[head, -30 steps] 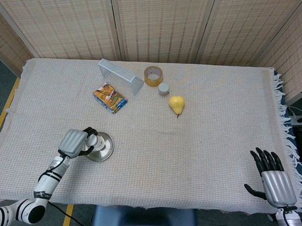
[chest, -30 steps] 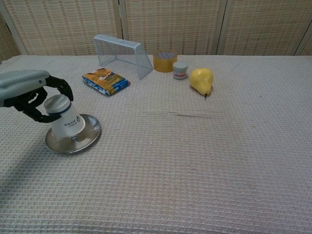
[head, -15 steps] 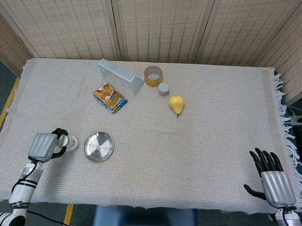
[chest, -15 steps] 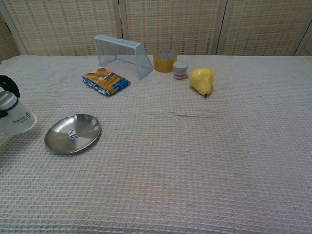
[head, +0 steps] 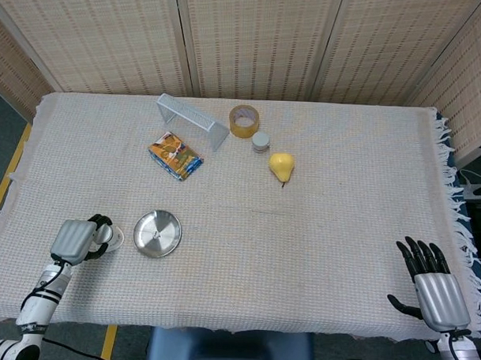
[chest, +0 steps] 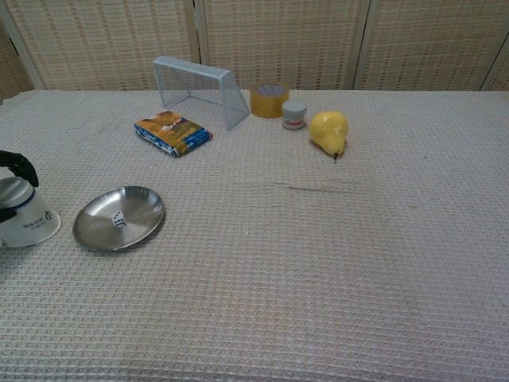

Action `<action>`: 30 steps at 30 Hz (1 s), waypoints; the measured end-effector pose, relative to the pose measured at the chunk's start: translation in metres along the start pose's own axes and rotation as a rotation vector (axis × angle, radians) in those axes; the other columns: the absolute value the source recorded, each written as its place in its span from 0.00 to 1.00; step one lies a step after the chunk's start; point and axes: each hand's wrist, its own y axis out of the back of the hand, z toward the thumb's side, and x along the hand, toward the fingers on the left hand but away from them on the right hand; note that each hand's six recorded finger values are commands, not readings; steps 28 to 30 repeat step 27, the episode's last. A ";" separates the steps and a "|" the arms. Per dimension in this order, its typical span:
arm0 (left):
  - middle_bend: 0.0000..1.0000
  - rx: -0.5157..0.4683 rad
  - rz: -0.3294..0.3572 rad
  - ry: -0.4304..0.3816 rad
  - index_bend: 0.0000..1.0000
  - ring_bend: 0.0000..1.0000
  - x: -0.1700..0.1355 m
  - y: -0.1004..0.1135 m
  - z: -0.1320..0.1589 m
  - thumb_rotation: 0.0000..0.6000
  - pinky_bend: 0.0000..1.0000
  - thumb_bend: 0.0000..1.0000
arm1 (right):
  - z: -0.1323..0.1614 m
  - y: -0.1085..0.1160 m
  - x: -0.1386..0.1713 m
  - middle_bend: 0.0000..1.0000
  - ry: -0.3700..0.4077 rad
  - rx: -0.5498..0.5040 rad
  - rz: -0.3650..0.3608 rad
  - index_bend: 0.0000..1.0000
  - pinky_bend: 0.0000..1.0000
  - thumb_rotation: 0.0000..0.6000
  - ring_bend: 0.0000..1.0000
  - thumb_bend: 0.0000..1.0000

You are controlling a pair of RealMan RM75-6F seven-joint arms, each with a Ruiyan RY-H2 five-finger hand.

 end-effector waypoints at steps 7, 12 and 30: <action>0.00 -0.016 0.030 -0.005 0.00 0.46 -0.009 0.011 0.000 1.00 0.78 0.33 | 0.001 0.000 0.000 0.00 0.001 0.003 0.002 0.00 0.00 0.85 0.00 0.08; 0.00 -0.060 0.031 -0.020 0.00 0.23 -0.021 0.015 0.001 1.00 0.59 0.32 | 0.002 0.000 0.001 0.00 0.004 0.003 -0.004 0.00 0.00 0.85 0.00 0.08; 0.00 -0.207 0.228 -0.118 0.00 0.00 -0.117 0.036 -0.008 1.00 0.08 0.33 | 0.006 0.014 -0.002 0.00 0.068 0.006 -0.155 0.00 0.00 0.80 0.00 0.08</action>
